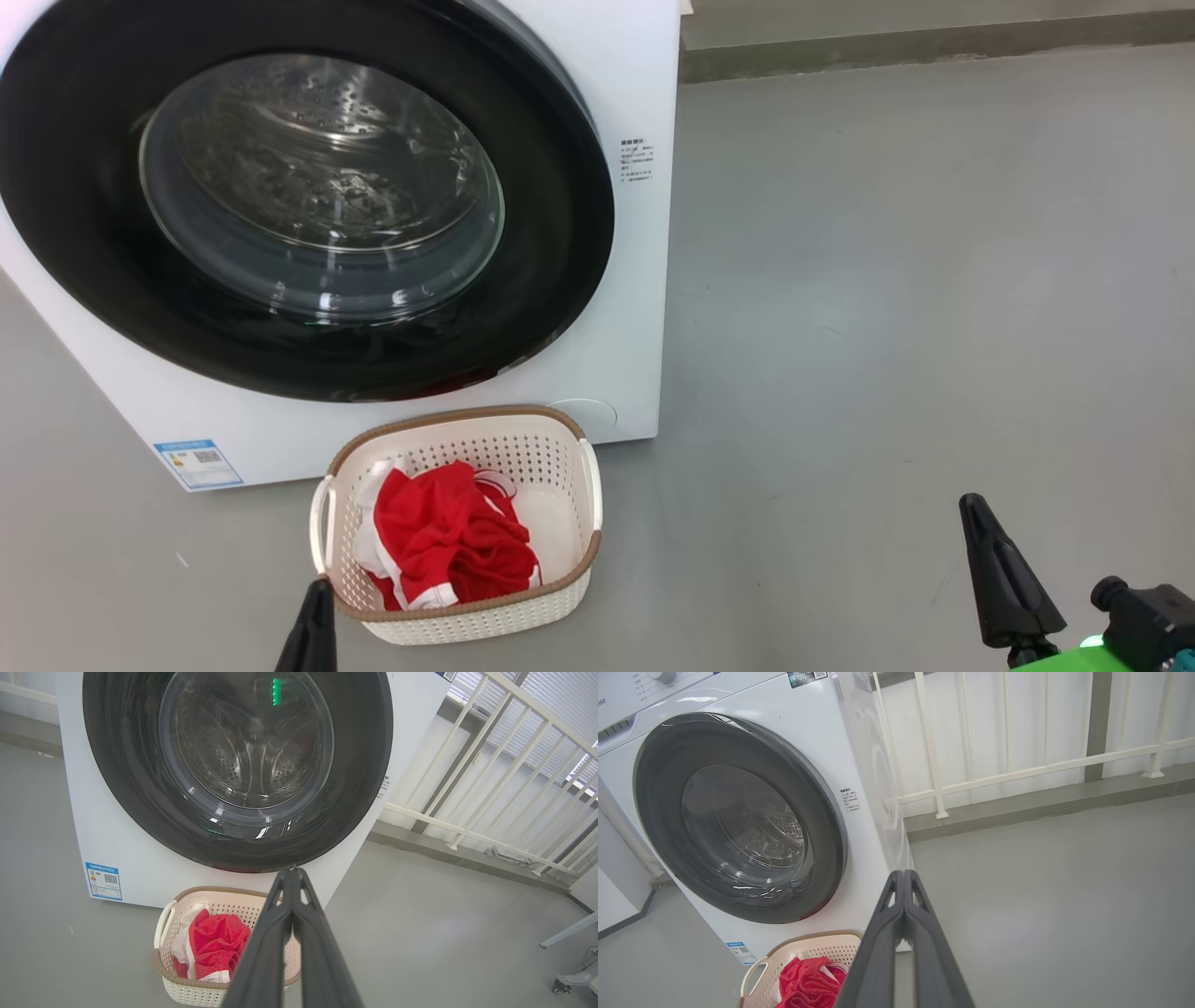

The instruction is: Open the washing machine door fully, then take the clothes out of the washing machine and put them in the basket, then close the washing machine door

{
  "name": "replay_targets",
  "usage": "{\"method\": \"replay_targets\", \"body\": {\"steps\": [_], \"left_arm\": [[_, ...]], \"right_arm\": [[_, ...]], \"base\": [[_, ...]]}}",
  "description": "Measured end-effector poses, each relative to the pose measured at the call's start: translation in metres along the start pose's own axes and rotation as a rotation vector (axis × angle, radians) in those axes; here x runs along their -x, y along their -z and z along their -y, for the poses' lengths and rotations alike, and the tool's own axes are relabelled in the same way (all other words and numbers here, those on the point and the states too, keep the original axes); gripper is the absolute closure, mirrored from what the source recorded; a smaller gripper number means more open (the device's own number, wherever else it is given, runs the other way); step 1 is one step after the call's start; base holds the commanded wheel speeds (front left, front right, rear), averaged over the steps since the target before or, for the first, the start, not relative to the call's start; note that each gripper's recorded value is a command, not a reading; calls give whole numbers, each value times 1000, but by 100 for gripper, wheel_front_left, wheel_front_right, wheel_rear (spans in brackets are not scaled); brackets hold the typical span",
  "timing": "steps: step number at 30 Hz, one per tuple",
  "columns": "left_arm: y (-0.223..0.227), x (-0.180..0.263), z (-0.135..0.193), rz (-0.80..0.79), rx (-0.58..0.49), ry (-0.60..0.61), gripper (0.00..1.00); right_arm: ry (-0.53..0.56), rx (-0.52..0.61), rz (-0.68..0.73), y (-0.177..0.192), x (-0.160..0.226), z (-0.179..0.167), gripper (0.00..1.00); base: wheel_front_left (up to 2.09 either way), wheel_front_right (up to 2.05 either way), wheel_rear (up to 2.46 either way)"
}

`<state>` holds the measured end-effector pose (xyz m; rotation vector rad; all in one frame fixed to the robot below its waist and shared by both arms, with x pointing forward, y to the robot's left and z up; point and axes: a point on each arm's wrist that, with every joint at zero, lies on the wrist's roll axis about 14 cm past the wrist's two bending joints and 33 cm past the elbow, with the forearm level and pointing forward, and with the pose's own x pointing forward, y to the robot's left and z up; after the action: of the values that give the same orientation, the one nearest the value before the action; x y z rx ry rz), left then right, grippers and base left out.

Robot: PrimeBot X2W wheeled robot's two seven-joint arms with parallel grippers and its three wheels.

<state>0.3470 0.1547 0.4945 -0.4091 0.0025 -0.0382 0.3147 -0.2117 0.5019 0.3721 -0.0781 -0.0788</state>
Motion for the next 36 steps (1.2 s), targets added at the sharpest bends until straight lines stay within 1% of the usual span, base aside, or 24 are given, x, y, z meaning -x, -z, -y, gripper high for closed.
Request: {"method": "replay_targets", "body": {"steps": [36], "left_arm": [[8, -9, -16, -60, 401, -68, 100]], "right_arm": [[45, -406, -52, 10, -22, 4, 100]], "base": [[0, 0, 0]]}}
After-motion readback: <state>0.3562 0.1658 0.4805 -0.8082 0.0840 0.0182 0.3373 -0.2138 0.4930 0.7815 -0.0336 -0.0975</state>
